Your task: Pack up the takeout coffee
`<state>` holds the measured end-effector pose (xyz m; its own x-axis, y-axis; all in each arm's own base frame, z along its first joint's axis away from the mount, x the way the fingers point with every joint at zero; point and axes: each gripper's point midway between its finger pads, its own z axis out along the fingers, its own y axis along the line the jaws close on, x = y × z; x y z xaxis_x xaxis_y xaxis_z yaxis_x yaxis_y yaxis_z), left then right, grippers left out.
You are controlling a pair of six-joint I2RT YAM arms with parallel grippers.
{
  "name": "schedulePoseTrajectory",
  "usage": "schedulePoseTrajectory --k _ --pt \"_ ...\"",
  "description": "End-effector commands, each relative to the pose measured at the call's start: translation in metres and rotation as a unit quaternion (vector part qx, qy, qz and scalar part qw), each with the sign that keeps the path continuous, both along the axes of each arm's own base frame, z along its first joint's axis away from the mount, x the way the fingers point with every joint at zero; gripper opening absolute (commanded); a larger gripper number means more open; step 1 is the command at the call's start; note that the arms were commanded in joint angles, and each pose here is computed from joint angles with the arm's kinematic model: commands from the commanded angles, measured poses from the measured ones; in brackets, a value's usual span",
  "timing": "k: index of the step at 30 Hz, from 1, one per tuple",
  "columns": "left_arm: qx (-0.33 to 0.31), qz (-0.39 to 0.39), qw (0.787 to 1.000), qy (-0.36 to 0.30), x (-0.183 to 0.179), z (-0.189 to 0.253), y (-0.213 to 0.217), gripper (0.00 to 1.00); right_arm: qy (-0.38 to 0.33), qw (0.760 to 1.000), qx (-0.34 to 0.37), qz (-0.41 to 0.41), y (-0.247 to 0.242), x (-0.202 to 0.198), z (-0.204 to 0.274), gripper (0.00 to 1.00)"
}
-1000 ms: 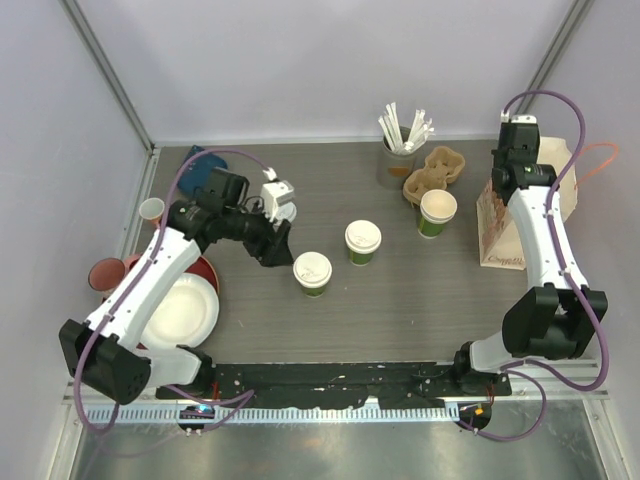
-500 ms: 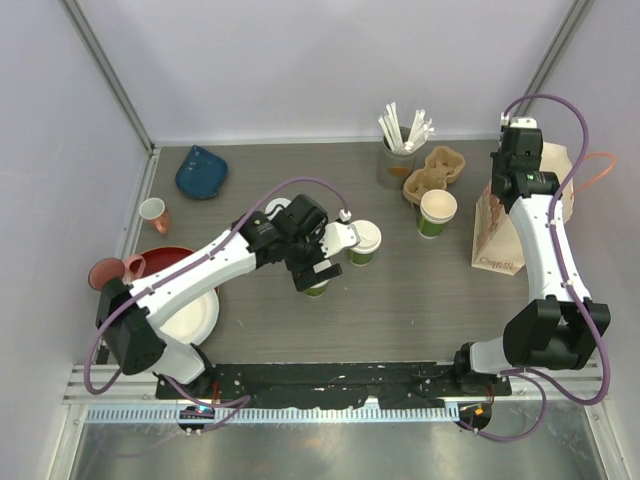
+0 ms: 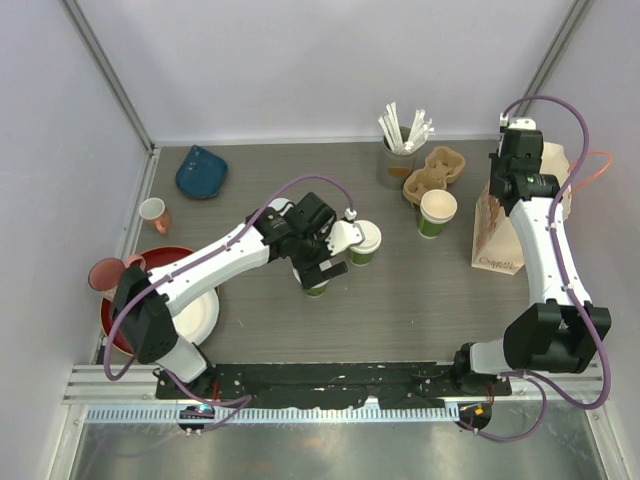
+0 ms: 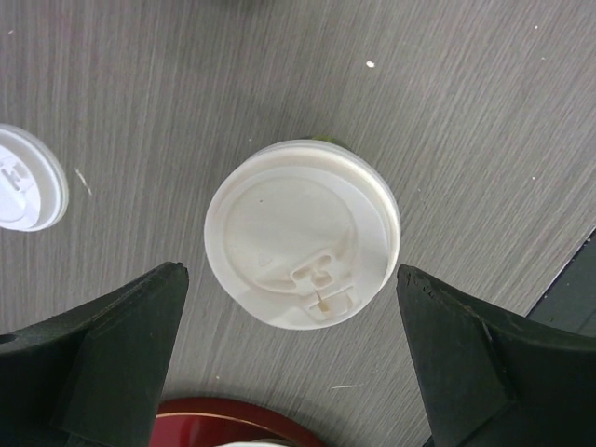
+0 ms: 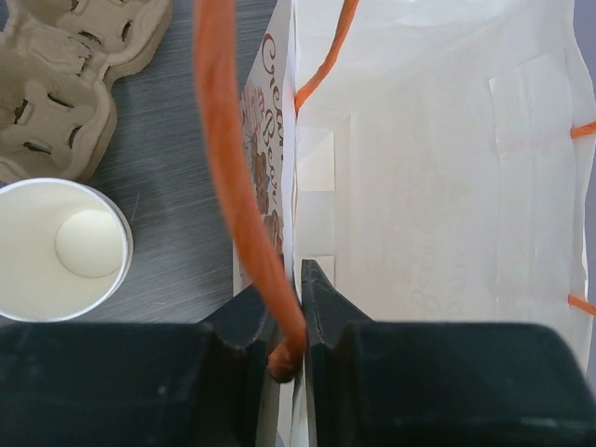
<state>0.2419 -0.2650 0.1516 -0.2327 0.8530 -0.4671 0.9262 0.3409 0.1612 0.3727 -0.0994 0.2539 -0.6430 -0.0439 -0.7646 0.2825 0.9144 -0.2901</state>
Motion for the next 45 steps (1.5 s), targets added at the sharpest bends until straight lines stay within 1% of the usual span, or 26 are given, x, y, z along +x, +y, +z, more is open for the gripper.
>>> schedulePoseTrajectory --k 1,7,12,17,22,23,29,32,38,39,41,42,43,44,45 --pt "-0.034 -0.011 0.999 0.005 0.001 0.012 -0.017 1.00 -0.047 0.999 0.002 0.006 0.002 0.002 0.024 0.17" --pt "-0.021 -0.006 1.000 0.006 0.007 0.002 -0.019 1.00 -0.053 0.999 0.007 0.013 0.005 0.003 0.026 0.17" --pt "-0.022 -0.016 0.999 0.018 0.005 -0.004 -0.023 0.99 -0.050 0.999 0.006 0.015 0.006 0.003 0.024 0.17" --pt "-0.018 -0.020 0.999 0.023 0.004 -0.005 -0.024 0.92 -0.056 0.998 0.008 0.019 0.007 0.002 0.027 0.17" --pt "-0.014 -0.021 0.999 0.019 0.007 -0.004 -0.024 0.80 -0.058 0.998 0.010 0.022 0.009 0.002 0.028 0.17" --pt "-0.012 -0.021 1.000 0.020 0.008 -0.005 -0.024 0.76 -0.058 0.998 0.010 0.022 0.009 0.002 0.028 0.16" --pt "-0.006 -0.019 1.000 0.012 0.017 -0.005 -0.023 0.73 -0.061 0.998 0.012 0.024 0.010 0.001 0.029 0.16" --pt "-0.004 -0.006 1.000 0.007 0.031 -0.004 -0.019 0.73 -0.062 0.998 0.014 0.027 0.011 0.001 0.030 0.16" --pt "-0.013 0.030 0.999 -0.006 0.075 0.006 -0.012 0.73 -0.064 0.997 0.016 0.027 0.011 0.001 0.029 0.16" --pt "-0.021 0.034 0.999 -0.013 0.083 0.013 -0.013 0.73 -0.064 0.997 0.016 0.028 0.012 0.001 0.029 0.16" --pt "-0.022 0.045 0.999 -0.003 0.097 0.007 -0.011 0.74 -0.064 0.997 0.017 0.029 0.012 0.001 0.029 0.16" --pt "-0.029 0.048 0.998 -0.005 0.105 0.015 -0.012 0.74 -0.063 0.997 0.017 0.030 0.012 0.001 0.028 0.16" --pt "-0.025 0.056 0.998 0.007 0.115 0.006 -0.010 0.75 -0.063 0.997 0.018 0.029 0.012 0.001 0.028 0.15" --pt "-0.036 0.061 0.997 -0.003 0.126 0.017 -0.014 0.75 -0.063 0.997 0.018 0.030 0.013 0.002 0.028 0.16" --pt "-0.038 0.072 0.997 0.001 0.135 0.015 -0.010 0.75 -0.063 0.997 0.019 0.030 0.013 0.002 0.028 0.15"
